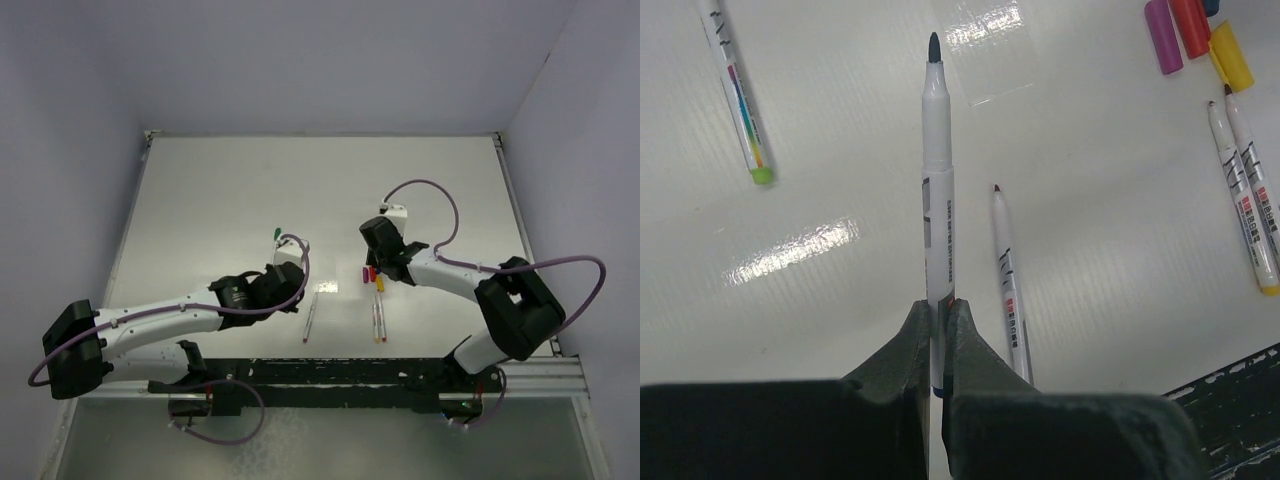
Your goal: Insert the pens into the pen caps
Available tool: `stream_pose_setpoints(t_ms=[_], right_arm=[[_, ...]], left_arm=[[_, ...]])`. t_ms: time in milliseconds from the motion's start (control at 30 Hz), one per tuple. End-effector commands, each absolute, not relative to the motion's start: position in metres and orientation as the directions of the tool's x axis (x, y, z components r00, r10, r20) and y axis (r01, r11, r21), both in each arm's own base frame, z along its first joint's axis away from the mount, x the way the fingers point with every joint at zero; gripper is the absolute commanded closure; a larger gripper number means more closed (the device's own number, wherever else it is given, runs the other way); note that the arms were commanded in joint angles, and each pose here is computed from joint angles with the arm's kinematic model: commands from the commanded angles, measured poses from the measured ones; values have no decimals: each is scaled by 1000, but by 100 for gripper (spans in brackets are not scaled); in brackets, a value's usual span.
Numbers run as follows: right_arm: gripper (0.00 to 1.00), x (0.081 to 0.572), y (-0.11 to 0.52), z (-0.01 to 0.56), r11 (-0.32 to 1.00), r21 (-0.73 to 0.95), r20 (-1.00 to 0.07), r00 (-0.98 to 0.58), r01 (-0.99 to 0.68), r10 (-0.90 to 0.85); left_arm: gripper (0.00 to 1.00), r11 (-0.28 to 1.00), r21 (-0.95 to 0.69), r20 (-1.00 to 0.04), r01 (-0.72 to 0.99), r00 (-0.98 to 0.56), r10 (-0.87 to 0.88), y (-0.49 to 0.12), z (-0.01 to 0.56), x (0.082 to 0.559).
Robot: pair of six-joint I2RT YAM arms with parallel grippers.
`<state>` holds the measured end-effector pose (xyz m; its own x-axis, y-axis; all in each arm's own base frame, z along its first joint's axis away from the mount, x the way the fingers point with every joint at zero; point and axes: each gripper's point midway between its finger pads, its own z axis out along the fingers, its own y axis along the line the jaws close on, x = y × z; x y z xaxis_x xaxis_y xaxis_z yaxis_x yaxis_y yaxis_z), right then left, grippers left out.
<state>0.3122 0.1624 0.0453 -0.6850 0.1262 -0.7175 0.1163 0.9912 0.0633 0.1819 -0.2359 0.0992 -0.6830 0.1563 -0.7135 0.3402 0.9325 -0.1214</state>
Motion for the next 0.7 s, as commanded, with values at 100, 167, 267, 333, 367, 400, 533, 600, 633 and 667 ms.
stream_pose_setpoints(t_ms=[100, 167, 267, 333, 367, 400, 533, 600, 633, 667], right_arm=[[66, 326, 157, 51, 979, 82, -740, -647, 189, 186], [66, 326, 155, 50, 978, 83, -736, -650, 193, 191], [66, 325, 155, 46, 977, 84, -727, -659, 197, 195], [66, 324, 156, 42, 977, 86, -718, -667, 196, 197], [66, 323, 156, 40, 977, 87, -714, -671, 197, 199], [65, 323, 156, 39, 976, 89, -711, -674, 198, 202], [65, 320, 157, 31, 976, 89, -696, -689, 201, 205], [64, 318, 157, 27, 975, 86, -689, -696, 203, 205], [64, 318, 157, 25, 976, 83, -685, -699, 203, 204], [65, 317, 157, 23, 976, 83, -680, -704, 203, 204]], left_arm=[[100, 932, -124, -738, 340, -660, 143, -234, 105, 184], [100, 933, -125, -736, 338, -662, 141, -234, 104, 184], [100, 933, -125, -737, 338, -661, 141, -234, 104, 184], [100, 932, -127, -737, 340, -661, 141, -235, 104, 184], [100, 932, -128, -738, 339, -661, 139, -235, 104, 184], [100, 931, -129, -738, 340, -661, 139, -236, 104, 184], [100, 931, -126, -735, 341, -663, 144, -235, 103, 184], [100, 932, -126, -734, 341, -664, 144, -236, 102, 184], [100, 932, -126, -734, 341, -664, 144, -236, 102, 184], [100, 932, -125, -733, 341, -665, 145, -235, 102, 184]])
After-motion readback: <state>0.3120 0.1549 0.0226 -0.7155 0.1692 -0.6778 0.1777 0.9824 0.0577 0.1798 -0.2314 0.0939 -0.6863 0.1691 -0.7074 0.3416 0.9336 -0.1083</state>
